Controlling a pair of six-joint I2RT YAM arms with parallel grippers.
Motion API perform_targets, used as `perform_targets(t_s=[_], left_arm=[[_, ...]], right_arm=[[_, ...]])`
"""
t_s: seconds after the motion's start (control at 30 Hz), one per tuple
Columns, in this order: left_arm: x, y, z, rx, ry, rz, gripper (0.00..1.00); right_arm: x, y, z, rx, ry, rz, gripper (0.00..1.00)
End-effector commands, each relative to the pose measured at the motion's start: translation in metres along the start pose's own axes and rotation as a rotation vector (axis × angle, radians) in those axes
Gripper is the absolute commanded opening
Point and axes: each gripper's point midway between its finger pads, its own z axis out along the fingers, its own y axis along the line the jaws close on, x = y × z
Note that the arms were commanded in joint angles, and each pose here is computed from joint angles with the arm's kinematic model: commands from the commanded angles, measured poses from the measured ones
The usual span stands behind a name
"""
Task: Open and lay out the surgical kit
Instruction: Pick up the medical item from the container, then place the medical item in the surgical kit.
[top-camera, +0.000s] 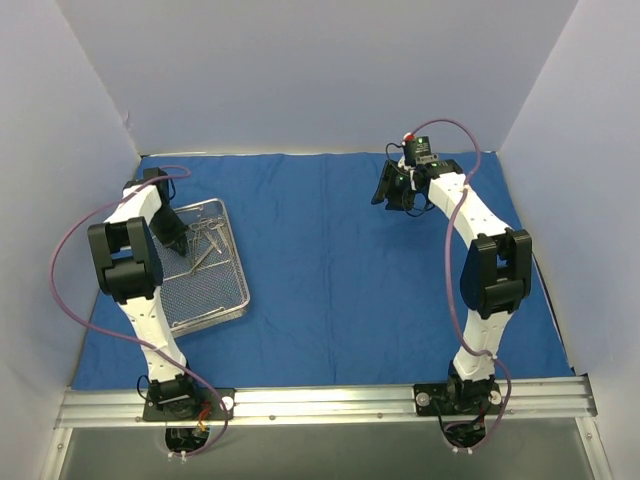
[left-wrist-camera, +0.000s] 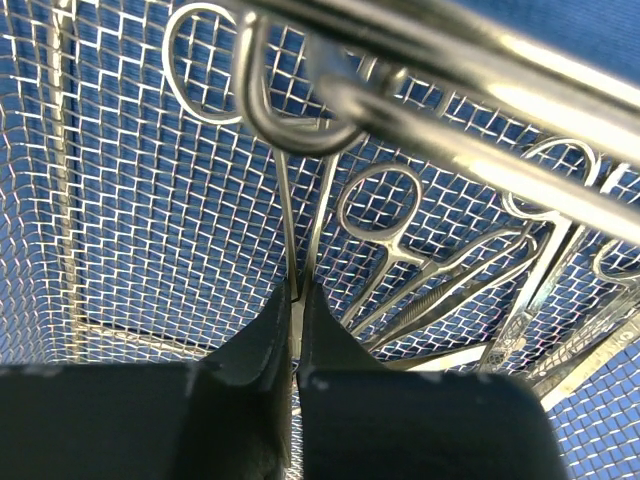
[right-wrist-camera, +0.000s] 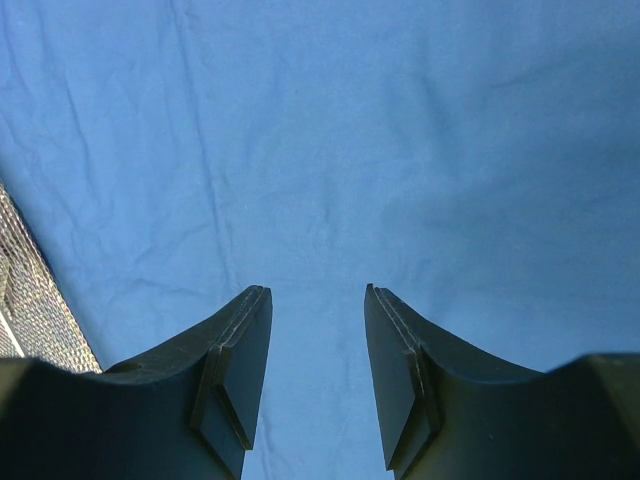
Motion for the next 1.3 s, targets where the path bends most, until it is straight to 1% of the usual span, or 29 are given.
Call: perform_targets(t_s=[0.0, 0.07, 0.23, 0.37, 0.43, 0.53, 0.67, 0.73, 0.77, 0.8, 0.83, 0.87, 0.9, 0.93, 0.97, 1.0, 1.07, 1.13, 1.17, 1.23, 1.27], left_arm=[[0.013, 0.011, 0.014, -0.038, 0.028, -0.005, 0.02], [0.017, 0.014, 0.006, -0.042, 0.035, -0.002, 0.02], [0.019, 0.022, -0.033, -0.055, 0.007, 0.005, 0.02], [0.018, 0.024, -0.068, -0.039, -0.052, 0.015, 0.02], [0.022, 0.025, -0.079, -0.031, -0.059, 0.020, 0.02], [0.027, 0.025, -0.102, -0.022, -0.098, 0.052, 0.02], [0.030, 0.013, -0.137, 0.038, -0.165, 0.115, 0.02], [0.035, 0.003, -0.151, 0.073, -0.188, 0.175, 0.02], [0.037, -0.003, -0.162, 0.113, -0.211, 0.200, 0.02], [0.039, -0.009, -0.168, 0.141, -0.223, 0.238, 0.02], [0.045, -0.023, -0.174, 0.200, -0.230, 0.273, 0.02], [0.054, -0.037, -0.186, 0.270, -0.252, 0.325, 0.02], [0.057, -0.049, -0.193, 0.317, -0.275, 0.368, 0.02], [0.070, -0.065, -0.200, 0.375, -0.270, 0.417, 0.02], [0.079, -0.071, -0.205, 0.406, -0.276, 0.444, 0.02], [0.083, -0.079, -0.209, 0.433, -0.287, 0.469, 0.02], [0.106, -0.099, -0.216, 0.508, -0.278, 0.542, 0.02], [0.115, -0.115, -0.223, 0.558, -0.308, 0.588, 0.02], [0.127, -0.125, -0.229, 0.586, -0.312, 0.632, 0.02], [0.133, -0.136, -0.231, 0.606, -0.309, 0.658, 0.02], [0.138, -0.141, -0.235, 0.625, -0.304, 0.674, 0.02]], right_arm=[[-0.011, 0.004, -0.013, -0.001, -0.024, -0.017, 0.43], [-0.014, 0.008, -0.013, -0.008, -0.030, -0.018, 0.43], [-0.013, 0.022, -0.009, -0.038, -0.027, -0.028, 0.43], [-0.012, 0.034, -0.007, -0.054, -0.026, -0.042, 0.43], [-0.009, 0.042, -0.006, -0.068, -0.019, -0.053, 0.43], [-0.007, 0.050, -0.004, -0.088, -0.011, -0.057, 0.43], [-0.002, 0.065, -0.003, -0.159, 0.020, -0.042, 0.42], [-0.005, 0.075, -0.005, -0.210, 0.030, -0.020, 0.42], [-0.001, 0.084, -0.006, -0.260, 0.055, -0.017, 0.42], [-0.004, 0.093, -0.007, -0.302, 0.052, -0.016, 0.42], [-0.003, 0.101, -0.009, -0.341, 0.065, 0.007, 0.43], [-0.002, 0.110, -0.012, -0.393, 0.074, 0.016, 0.45], [-0.002, 0.128, -0.020, -0.500, 0.085, 0.009, 0.46], [0.002, 0.135, -0.023, -0.546, 0.105, 0.022, 0.47], [-0.003, 0.147, -0.031, -0.606, 0.091, 0.032, 0.50], [0.001, 0.156, -0.038, -0.649, 0.110, 0.022, 0.51], [-0.002, 0.170, -0.049, -0.699, 0.106, 0.002, 0.53], [0.004, 0.184, -0.054, -0.734, 0.131, -0.020, 0.54], [0.002, 0.194, -0.060, -0.751, 0.125, -0.027, 0.54], [0.007, 0.207, -0.060, -0.756, 0.131, -0.033, 0.54], [0.005, 0.215, -0.063, -0.775, 0.107, -0.043, 0.54]])
